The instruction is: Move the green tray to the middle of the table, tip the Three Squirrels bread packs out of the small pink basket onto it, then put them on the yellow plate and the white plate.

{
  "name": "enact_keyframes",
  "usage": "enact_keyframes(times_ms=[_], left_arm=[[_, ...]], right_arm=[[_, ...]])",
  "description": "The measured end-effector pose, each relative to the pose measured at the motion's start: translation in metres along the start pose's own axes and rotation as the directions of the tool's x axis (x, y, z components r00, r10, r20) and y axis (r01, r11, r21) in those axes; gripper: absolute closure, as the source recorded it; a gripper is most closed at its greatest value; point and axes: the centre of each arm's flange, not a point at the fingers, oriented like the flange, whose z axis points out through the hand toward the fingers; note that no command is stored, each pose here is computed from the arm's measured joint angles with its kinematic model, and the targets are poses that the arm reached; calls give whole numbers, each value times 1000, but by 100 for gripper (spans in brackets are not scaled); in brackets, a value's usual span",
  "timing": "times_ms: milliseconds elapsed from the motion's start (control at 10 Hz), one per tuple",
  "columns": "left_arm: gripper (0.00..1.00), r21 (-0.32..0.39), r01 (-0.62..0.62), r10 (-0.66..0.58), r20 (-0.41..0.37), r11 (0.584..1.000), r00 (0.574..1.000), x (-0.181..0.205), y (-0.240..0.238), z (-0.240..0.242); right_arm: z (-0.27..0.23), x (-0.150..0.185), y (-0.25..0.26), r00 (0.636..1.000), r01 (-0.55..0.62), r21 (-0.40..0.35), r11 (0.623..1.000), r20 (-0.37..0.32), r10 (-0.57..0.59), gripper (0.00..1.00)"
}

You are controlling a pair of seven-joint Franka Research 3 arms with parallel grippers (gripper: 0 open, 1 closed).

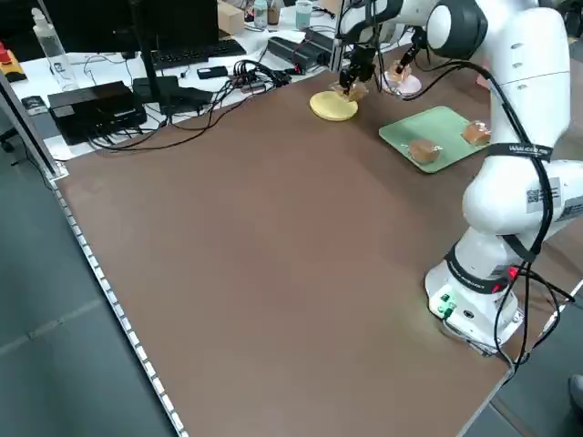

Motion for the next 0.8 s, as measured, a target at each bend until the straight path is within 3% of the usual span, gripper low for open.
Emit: enact_keyframes(times_ms=[100,500,600,700,800], left_arm=[[48,-9,9,-9,-45,1000,999,8,-6,3],[48,-48,19,-27,-162,999,986,30,-9,24],[48,-59,21,-32,-190,998,981,36,-9,30],[48,-64,25,-38,-204,998,978,38,-9,37],[48,-71,38,-52,-213,997,976,38,-10,46]], right_arm=[[0,-1,-1,1000,2,1,1000,2,-2,37],[1,-3,-6,1000,7,2,1000,15,-7,21],[-1,-4,-6,1000,-7,2,1000,16,7,17],[-7,-5,-7,998,-46,0,999,32,46,4],[-19,-5,-11,993,-94,-6,996,66,94,1]])
